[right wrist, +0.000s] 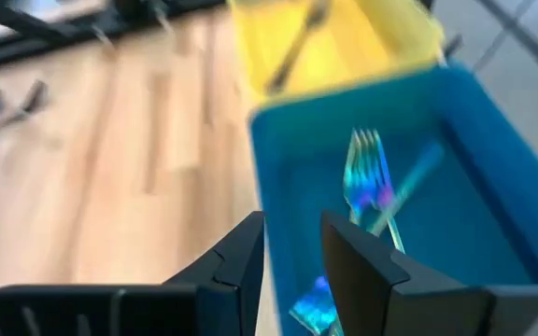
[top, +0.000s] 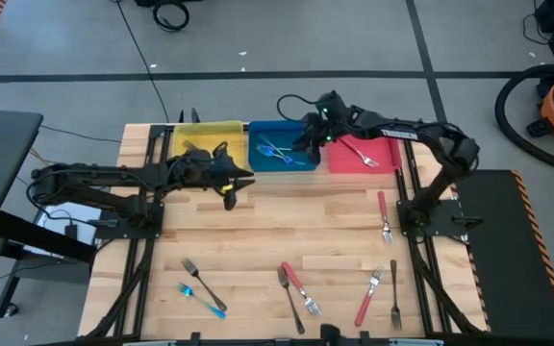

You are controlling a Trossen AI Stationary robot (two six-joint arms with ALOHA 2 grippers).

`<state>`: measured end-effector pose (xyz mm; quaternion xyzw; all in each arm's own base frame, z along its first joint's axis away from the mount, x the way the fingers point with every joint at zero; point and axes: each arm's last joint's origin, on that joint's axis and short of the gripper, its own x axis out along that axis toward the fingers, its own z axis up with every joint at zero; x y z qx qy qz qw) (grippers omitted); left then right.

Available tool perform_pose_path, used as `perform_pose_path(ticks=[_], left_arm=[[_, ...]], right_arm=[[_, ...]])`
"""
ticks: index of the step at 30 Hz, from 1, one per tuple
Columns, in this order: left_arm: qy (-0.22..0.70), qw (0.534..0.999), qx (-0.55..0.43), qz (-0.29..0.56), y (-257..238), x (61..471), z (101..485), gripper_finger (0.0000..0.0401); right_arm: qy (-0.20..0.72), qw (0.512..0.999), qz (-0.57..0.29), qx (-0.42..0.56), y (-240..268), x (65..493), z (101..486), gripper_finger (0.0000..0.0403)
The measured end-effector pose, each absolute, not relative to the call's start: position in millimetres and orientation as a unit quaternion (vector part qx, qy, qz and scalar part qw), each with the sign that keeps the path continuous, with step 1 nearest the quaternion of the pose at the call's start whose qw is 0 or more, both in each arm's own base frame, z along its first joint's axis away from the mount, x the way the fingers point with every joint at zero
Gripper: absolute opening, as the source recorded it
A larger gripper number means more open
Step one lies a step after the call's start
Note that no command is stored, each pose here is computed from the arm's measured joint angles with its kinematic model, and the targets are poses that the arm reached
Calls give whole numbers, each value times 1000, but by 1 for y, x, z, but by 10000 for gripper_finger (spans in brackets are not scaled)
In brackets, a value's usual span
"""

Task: Sort silverware by color (type)
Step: Put the middle black fork into the yellow bin

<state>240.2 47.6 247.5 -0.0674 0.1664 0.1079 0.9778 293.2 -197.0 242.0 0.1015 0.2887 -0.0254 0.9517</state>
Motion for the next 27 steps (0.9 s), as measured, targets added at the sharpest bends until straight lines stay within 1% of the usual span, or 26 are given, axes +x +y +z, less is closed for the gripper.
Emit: perform_pose_path(ticks=[3,10,14,16,18,20,23,27], left_arm=[[182,979,-43,82,36,241,245,103],[174,983,-42,38,14,244,247,103],[173,985,19,-1,4,247,246,103],[166,985,43,-12,1,249,245,103],[144,989,27,-9,1,255,247,103],[151,988,8,-3,2,259,242,103],[172,985,7,-2,2,263,232,105],[201,979,2,-6,0,269,219,115]], right_arm=[[262,962,-11,77,-180,292,265,116],[202,979,8,17,-142,281,313,116],[170,985,19,0,-126,274,332,116],[156,987,22,-10,-119,272,340,116],[149,989,9,-20,-114,270,345,116],[145,989,-13,-29,-110,270,348,116],[148,987,-50,-38,-106,270,350,116],[153,985,-71,-43,-104,272,349,116]])
